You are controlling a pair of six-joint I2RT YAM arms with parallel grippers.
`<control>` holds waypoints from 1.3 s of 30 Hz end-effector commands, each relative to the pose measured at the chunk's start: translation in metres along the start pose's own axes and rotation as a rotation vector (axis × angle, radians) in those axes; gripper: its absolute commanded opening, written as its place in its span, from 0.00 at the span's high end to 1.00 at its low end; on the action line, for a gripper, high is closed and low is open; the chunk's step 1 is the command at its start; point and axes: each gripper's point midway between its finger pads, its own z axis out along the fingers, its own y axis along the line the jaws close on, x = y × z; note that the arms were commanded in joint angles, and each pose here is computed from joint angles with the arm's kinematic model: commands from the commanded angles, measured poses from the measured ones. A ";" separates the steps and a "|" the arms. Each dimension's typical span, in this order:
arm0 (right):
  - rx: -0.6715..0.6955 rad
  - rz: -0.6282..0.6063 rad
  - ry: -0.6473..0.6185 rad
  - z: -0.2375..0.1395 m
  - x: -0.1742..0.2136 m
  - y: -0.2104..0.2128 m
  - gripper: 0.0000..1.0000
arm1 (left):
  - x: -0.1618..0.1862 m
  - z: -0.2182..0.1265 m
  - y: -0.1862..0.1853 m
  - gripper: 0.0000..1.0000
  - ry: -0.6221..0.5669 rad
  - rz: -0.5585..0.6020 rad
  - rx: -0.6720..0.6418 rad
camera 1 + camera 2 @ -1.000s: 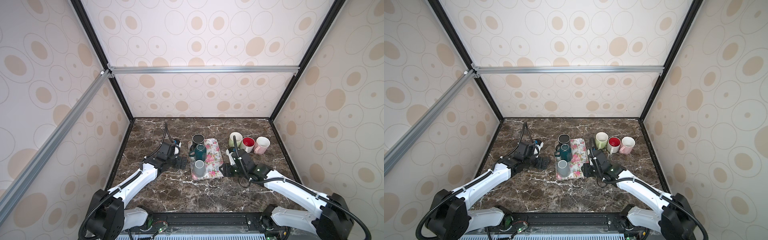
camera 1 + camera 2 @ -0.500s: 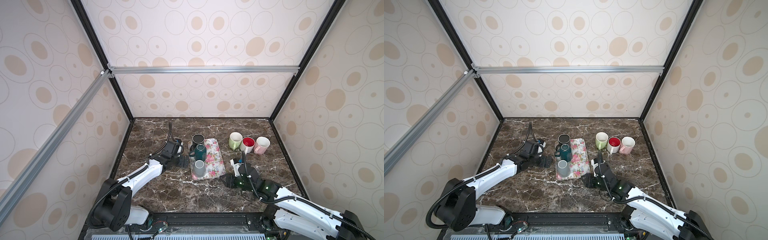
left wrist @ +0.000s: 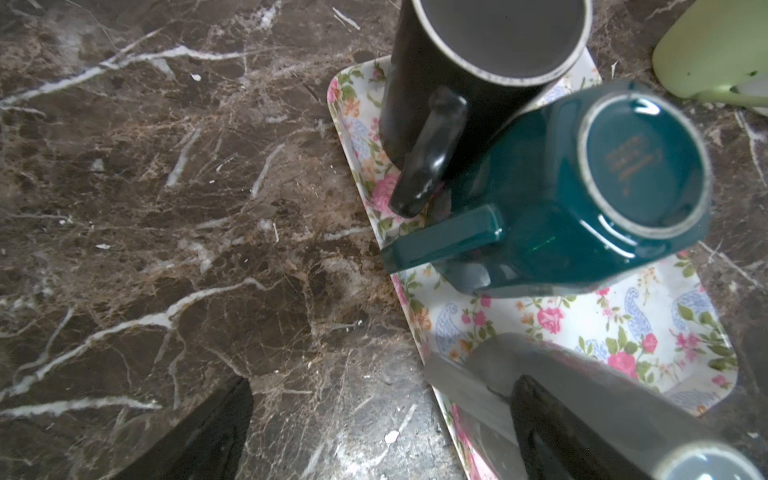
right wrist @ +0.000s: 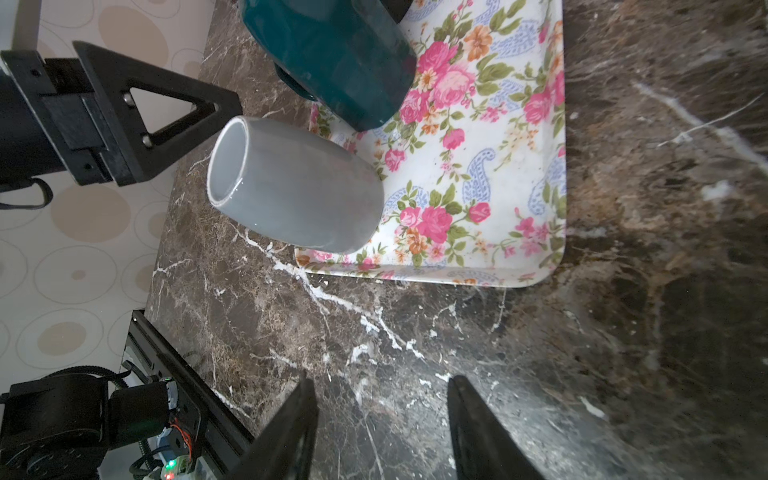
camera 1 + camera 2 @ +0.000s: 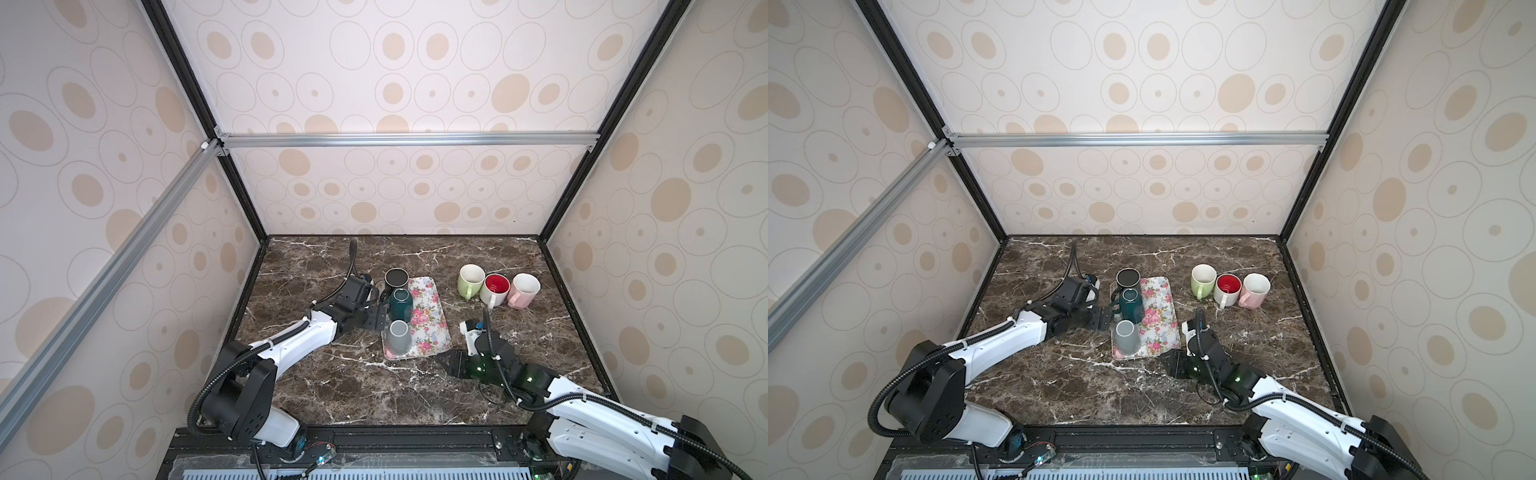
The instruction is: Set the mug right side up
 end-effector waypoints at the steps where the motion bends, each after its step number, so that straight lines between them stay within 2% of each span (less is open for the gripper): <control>1: 0.016 0.008 -0.005 -0.002 0.002 -0.004 0.47 | -0.010 0.005 -0.002 0.03 -0.003 0.004 -0.026; 11: 0.023 0.016 -0.035 -0.008 0.007 -0.015 0.47 | 0.011 0.011 -0.001 0.02 0.063 0.076 -0.088; 21: 0.058 0.017 -0.039 -0.012 0.011 -0.026 0.47 | 0.037 -0.004 -0.006 0.02 0.097 0.110 -0.093; 30: 0.088 0.023 -0.051 -0.016 0.013 -0.035 0.46 | 0.044 -0.029 -0.032 0.02 0.072 0.132 0.004; 34: 0.094 0.029 -0.056 -0.018 0.014 -0.038 0.47 | 0.052 -0.029 -0.041 0.02 0.089 0.169 0.026; 39: 0.107 0.030 -0.051 -0.019 0.016 -0.041 0.46 | 0.046 -0.035 -0.058 0.02 0.044 0.246 0.102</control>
